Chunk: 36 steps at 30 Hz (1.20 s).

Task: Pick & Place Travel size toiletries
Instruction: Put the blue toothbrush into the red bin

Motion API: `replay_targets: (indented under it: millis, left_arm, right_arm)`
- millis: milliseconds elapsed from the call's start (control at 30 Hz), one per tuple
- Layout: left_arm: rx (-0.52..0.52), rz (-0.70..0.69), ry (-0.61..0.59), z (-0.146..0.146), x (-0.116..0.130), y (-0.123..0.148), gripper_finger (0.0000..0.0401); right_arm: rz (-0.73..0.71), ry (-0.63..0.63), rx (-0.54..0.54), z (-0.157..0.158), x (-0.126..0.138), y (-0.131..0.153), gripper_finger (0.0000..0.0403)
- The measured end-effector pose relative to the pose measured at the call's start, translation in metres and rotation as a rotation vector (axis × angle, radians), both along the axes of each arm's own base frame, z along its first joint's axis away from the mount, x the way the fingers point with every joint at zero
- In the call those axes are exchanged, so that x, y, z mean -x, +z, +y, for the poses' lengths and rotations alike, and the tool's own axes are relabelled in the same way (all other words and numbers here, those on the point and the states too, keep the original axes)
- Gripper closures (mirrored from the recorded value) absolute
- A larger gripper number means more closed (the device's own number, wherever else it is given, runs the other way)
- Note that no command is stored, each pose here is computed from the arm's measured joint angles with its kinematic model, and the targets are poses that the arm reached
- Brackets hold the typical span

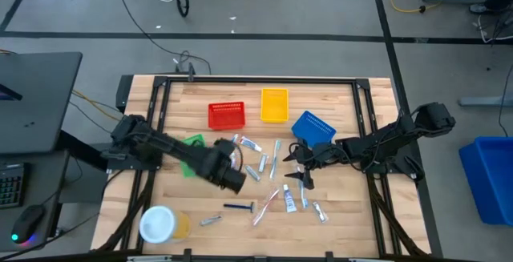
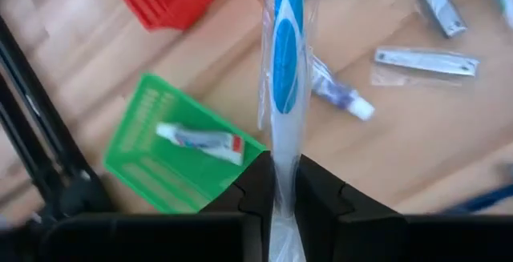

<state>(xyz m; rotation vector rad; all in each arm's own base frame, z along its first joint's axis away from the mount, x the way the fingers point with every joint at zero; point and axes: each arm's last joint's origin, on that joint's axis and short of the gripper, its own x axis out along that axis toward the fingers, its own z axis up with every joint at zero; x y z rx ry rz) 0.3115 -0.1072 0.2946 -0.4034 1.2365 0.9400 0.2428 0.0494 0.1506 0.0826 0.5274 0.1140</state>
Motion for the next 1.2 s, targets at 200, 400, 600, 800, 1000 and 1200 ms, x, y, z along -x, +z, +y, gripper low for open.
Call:
replay_targets:
  millis: [200,400,600,800,1000,1200]
  left_arm:
    - [-0.097,0.045,-0.069,0.037,-0.011,-0.001,0.0371]
    - [-0.142,0.140,-0.128,0.078,-0.017,0.000,0.0365]
    - [-0.174,0.203,-0.133,0.125,-0.012,0.009,0.0361]
    - [-0.221,0.255,-0.118,0.168,-0.004,0.016,0.0375]
    - [-0.248,0.233,-0.122,0.195,0.004,0.027,0.0361]
    - [-0.266,0.205,-0.076,0.211,0.019,0.041,0.0375]
  right_arm:
    - [-0.001,-0.024,0.000,-0.001,0.000,0.000,0.0132]
    - [0.005,-0.039,-0.028,-0.001,0.000,0.000,0.0151]
    - [0.021,-0.084,-0.105,-0.001,0.000,-0.001,0.0165]
    - [0.048,-0.090,-0.141,0.004,0.002,-0.003,0.0172]
    - [0.059,-0.062,-0.158,0.016,0.003,-0.007,0.0167]
    - [0.085,-0.051,-0.220,0.029,0.006,-0.011,0.0162]
